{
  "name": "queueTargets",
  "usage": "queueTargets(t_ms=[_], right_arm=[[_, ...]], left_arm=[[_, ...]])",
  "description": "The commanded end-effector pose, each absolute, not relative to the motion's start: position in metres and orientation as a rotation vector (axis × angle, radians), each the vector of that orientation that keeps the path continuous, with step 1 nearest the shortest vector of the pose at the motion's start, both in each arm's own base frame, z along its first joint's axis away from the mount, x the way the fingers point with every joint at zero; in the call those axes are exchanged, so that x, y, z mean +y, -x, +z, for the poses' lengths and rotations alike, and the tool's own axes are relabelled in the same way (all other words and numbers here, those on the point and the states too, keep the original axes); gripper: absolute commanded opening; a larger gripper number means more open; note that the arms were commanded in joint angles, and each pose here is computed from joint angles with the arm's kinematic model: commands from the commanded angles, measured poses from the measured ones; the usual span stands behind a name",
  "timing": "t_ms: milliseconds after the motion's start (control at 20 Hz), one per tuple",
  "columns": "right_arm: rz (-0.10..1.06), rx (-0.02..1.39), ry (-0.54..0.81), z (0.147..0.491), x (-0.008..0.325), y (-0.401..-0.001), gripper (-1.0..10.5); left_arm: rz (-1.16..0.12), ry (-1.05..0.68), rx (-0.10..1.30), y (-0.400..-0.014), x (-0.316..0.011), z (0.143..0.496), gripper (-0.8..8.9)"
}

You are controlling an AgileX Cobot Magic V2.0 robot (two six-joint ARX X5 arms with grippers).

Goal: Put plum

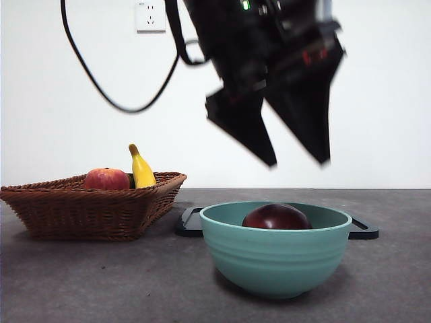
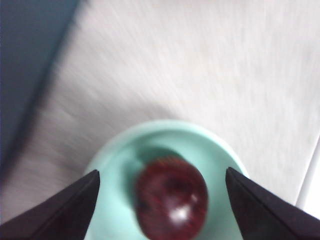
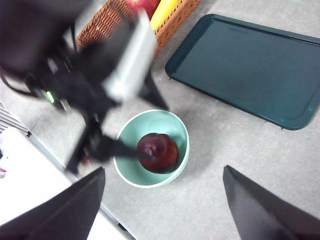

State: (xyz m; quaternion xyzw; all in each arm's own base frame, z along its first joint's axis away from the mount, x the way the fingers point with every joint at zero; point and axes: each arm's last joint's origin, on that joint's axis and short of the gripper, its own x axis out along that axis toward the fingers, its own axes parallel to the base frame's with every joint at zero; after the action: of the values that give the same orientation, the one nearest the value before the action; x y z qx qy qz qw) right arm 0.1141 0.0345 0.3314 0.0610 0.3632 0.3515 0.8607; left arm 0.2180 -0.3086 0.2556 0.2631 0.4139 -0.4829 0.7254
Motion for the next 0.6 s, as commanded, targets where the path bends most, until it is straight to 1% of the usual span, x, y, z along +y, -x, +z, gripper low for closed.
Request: queueTargets(t_ms=[50, 150, 350, 500, 600], right_arm=[[0.741, 0.741, -0.124, 0.337, 0.035, -0.114, 3.8], [0.741, 0.740, -0.124, 0.337, 0.035, -0.115, 3.8], [0.741, 0.740, -0.124, 0.337, 0.035, -0.115, 3.8], [0.742, 0.740, -0.123, 0.337, 0.035, -0.115, 3.8], [0.741, 0.740, -0.123, 0.337, 0.035, -0.115, 3.8]], left_arm=[[-1.039, -0.513, 0.825, -0.224, -0.298, 0.287, 4.06], [-0.984, -0.438, 0.774, -0.233, -0.278, 0.308, 4.06], [-0.844, -0.317, 0.686, -0.248, -0.221, 0.351, 4.06], [-0.732, -0.258, 0.641, -0.249, -0.174, 0.377, 4.06], [-0.652, -0.228, 0.639, -0.246, -0.143, 0.389, 4.06]])
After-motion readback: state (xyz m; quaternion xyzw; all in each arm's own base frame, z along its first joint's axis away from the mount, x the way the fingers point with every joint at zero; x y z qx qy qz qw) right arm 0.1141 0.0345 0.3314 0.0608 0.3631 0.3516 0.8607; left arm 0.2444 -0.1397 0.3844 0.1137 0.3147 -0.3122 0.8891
